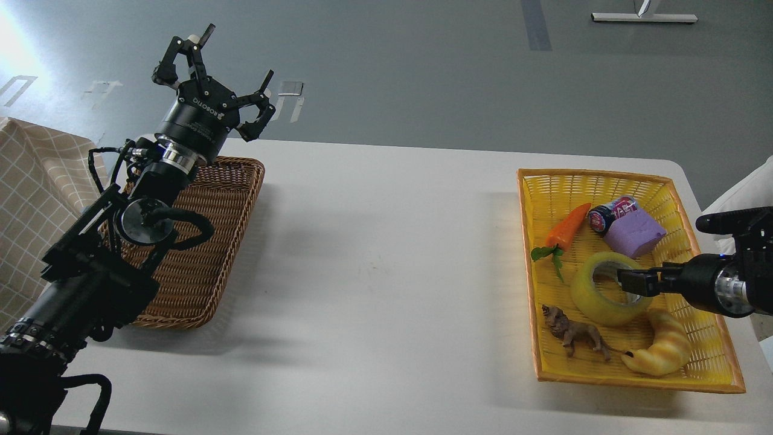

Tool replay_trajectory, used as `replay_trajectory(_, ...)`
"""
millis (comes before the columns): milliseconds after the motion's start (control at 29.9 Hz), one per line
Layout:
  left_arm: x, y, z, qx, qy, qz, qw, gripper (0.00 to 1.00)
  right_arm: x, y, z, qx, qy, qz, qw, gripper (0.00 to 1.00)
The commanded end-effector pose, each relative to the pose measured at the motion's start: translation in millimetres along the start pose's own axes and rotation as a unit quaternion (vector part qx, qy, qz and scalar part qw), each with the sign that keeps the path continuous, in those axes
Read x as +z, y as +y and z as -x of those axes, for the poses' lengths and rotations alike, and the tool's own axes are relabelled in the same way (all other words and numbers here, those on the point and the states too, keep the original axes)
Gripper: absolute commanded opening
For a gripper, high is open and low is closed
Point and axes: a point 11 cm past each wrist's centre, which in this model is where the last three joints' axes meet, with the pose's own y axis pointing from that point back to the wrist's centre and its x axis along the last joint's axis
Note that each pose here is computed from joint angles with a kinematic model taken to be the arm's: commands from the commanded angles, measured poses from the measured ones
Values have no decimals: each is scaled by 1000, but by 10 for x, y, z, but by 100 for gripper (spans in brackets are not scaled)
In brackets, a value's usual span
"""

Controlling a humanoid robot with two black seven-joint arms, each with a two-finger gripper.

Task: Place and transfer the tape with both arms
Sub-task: 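Lower the right gripper into the yellow tape roll and grasp it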

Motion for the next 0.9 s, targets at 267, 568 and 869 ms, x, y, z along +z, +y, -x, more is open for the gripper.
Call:
replay_trajectory(267,0,0,-1,0,1,0,1000,98,-43,-56,40,-4,3,-3,1000,71)
replay_trajectory(568,0,0,-1,0,1,0,1000,98,8,-89,70,-7,8,8,1000,71)
replay_trajectory(869,2,7,-11,2,1,1,1000,98,-21,-127,103,-11,5,4,1000,55)
